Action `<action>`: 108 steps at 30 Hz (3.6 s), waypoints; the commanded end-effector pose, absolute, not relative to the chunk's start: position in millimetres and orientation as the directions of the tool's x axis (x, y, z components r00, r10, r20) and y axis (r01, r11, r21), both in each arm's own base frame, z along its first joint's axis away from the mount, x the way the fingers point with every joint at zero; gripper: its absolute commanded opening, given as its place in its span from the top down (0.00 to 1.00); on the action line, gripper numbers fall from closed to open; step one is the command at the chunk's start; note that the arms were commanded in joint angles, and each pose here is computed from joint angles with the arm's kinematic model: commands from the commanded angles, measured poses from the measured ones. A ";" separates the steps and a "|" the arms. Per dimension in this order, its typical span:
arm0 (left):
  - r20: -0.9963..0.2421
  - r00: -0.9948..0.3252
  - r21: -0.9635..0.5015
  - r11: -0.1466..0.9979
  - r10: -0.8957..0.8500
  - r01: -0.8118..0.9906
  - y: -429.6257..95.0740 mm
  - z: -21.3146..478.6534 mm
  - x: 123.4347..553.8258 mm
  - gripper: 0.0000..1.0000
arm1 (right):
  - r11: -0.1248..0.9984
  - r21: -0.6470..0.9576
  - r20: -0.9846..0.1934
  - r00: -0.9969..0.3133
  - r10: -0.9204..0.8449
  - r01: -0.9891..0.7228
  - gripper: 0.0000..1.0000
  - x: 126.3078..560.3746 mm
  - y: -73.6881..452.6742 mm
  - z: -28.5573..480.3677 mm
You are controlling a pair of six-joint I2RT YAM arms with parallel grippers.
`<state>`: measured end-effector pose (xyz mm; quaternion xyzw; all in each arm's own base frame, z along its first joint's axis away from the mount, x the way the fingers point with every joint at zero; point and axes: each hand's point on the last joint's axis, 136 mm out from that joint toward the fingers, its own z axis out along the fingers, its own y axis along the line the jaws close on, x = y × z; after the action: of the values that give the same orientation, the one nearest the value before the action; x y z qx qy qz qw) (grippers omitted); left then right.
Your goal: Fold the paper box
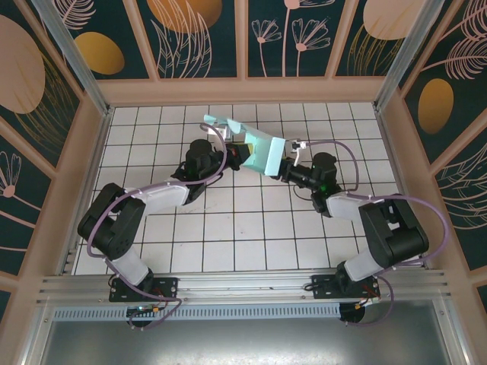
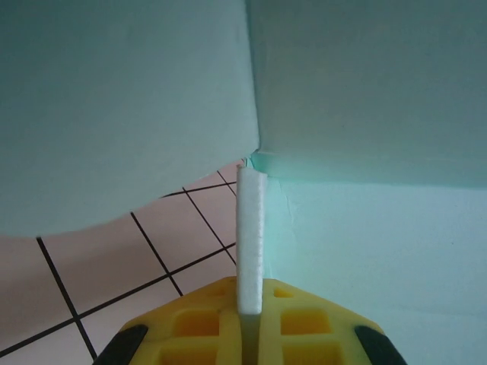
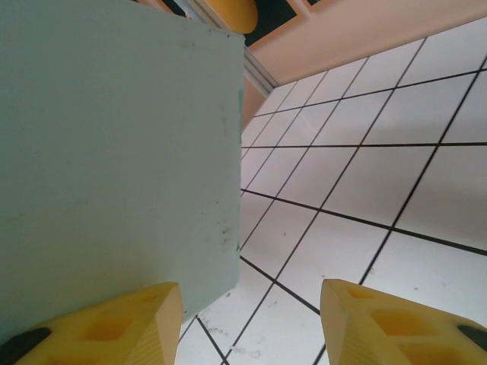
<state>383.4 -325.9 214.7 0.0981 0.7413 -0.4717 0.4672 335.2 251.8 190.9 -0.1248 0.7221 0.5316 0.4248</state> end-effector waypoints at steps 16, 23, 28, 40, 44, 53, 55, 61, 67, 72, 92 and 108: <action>-0.785 -0.531 -0.596 0.623 -0.319 0.507 -315.0 199.5 391.3 1.00 | 0.360 0.559 -0.829 -0.499 0.252 -0.747 0.47 321.5 281.2 223.8; -0.792 -0.513 -0.535 0.782 -0.331 0.320 -278.4 183.7 405.6 1.00 | 0.607 0.630 -0.769 -0.498 0.400 -0.485 0.38 353.8 187.9 193.2; -0.766 -0.577 -0.353 0.936 -0.282 0.012 -227.4 129.2 413.7 1.00 | 0.802 0.529 -0.808 -0.452 0.377 -0.277 0.37 361.3 133.4 179.1; -0.602 -0.738 -0.171 0.952 -0.306 -0.255 -186.9 54.8 380.8 1.00 | 0.958 0.247 -0.842 -0.522 0.137 -0.147 0.43 380.8 175.5 165.2; -0.542 -0.779 -0.163 0.949 -0.316 -0.271 -188.0 36.7 370.5 1.00 | 0.957 0.227 -0.809 -0.581 0.083 -0.179 0.44 389.2 220.3 146.6; -0.509 -0.805 -0.137 0.952 -0.306 -0.275 -187.1 20.8 364.5 1.00 | 0.958 0.192 -0.702 -0.712 -0.017 -0.213 0.49 397.4 283.1 91.0; -0.507 -0.807 -0.136 0.953 -0.303 -0.272 -187.5 18.8 364.9 1.00 | 0.958 0.193 -0.688 -0.725 -0.023 -0.214 0.54 399.6 287.2 82.7; -0.496 -0.819 -0.127 0.957 -0.288 -0.260 -189.9 12.0 364.7 1.00 | 0.957 0.184 -0.649 -0.759 -0.055 -0.226 0.68 400.3 295.5 61.2; -0.487 -0.827 -0.129 0.960 -0.281 -0.250 -193.0 9.1 365.5 1.00 | 0.962 0.144 -0.626 -0.774 -0.094 -0.234 0.78 397.4 295.9 45.3; -0.488 -0.826 -0.133 0.959 -0.282 -0.248 -194.2 11.6 366.7 1.00 | 0.970 0.057 -0.611 -0.776 -0.154 -0.237 0.93 395.7 289.3 34.5; -0.463 -0.839 -0.148 0.958 -0.286 -0.246 -198.8 4.5 365.0 1.00 | 0.859 -0.478 -0.452 -0.787 -0.419 -0.183 1.00 360.6 222.0 -44.5; -0.471 -0.818 -0.244 0.940 -0.329 -0.238 -208.6 30.0 365.9 0.80 | 0.927 -0.366 -0.557 -0.780 -0.287 -0.080 1.00 373.0 201.8 -19.7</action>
<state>384.7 -212.8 34.0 -0.1471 0.9410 -0.0895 0.2914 401.2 271.1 39.5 -0.0952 0.9000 -0.0703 0.4194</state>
